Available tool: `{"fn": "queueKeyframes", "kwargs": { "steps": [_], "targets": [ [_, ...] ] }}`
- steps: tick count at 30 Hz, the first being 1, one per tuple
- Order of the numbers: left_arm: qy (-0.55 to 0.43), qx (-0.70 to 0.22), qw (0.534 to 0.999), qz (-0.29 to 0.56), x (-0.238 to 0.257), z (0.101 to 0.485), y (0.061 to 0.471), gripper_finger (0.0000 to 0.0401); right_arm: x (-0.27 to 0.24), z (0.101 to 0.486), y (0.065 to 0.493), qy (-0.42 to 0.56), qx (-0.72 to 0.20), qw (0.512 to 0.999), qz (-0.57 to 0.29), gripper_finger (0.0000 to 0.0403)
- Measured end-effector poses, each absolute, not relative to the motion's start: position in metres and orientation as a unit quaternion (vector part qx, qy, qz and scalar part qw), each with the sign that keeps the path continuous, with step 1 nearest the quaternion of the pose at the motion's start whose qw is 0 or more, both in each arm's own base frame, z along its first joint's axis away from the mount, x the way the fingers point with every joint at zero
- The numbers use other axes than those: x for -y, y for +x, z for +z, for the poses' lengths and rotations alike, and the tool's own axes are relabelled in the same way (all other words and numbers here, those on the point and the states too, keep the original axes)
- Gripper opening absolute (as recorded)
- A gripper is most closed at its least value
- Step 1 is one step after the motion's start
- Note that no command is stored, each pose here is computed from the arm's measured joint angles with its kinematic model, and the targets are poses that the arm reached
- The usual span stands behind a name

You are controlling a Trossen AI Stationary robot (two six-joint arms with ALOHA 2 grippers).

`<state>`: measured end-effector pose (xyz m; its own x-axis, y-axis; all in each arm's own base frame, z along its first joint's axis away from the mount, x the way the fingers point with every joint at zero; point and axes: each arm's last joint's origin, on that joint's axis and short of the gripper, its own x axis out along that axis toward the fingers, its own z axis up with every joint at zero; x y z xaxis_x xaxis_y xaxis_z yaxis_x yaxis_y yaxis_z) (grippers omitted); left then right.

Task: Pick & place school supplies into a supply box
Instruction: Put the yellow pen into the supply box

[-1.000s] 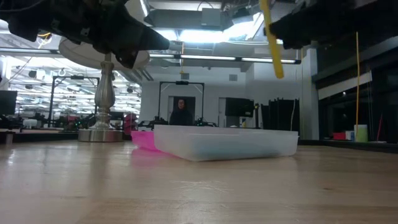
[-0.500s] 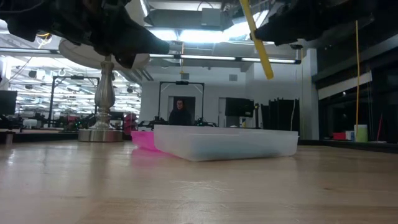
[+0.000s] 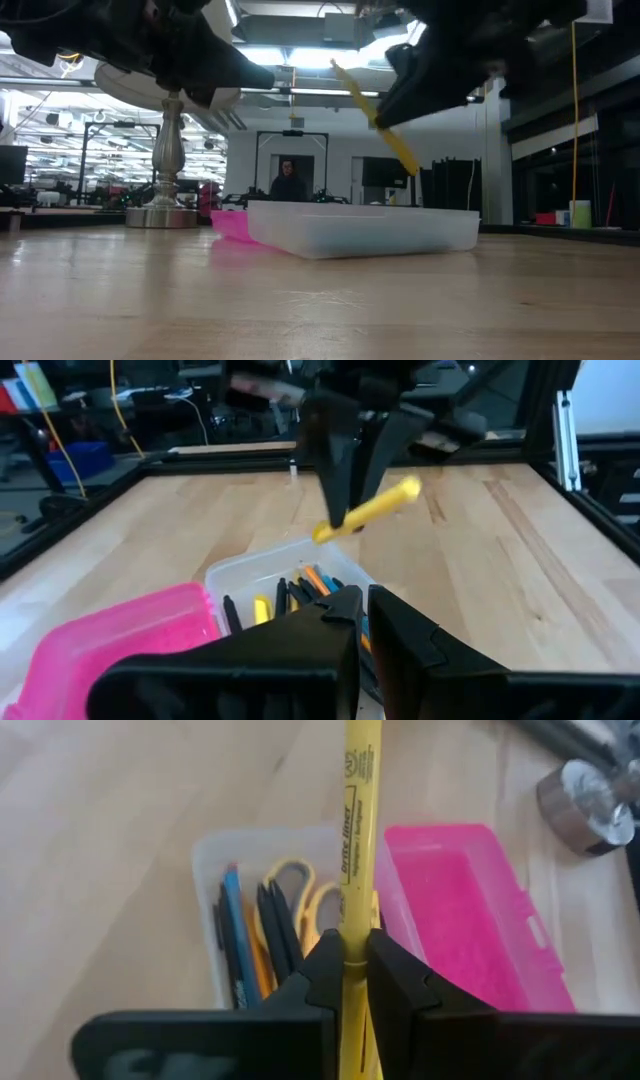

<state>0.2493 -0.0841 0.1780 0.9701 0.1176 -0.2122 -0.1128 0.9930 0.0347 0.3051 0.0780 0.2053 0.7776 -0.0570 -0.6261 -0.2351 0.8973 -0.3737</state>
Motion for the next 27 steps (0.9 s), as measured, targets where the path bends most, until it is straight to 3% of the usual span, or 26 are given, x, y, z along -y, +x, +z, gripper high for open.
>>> {"fn": "queueKeyframes", "kwargs": {
  "steps": [15,27],
  "targets": [
    [0.027,-0.108,0.992,0.056,0.084,0.178,0.249,0.0017,-0.065,0.164,0.333,-0.284,-0.409,0.866,0.051,0.0037],
    [0.027,-0.108,0.992,0.056,0.084,0.178,0.249,0.0017,-0.063,0.159,0.33,-0.295,-0.436,0.849,0.041,0.0045]
  ]
}}
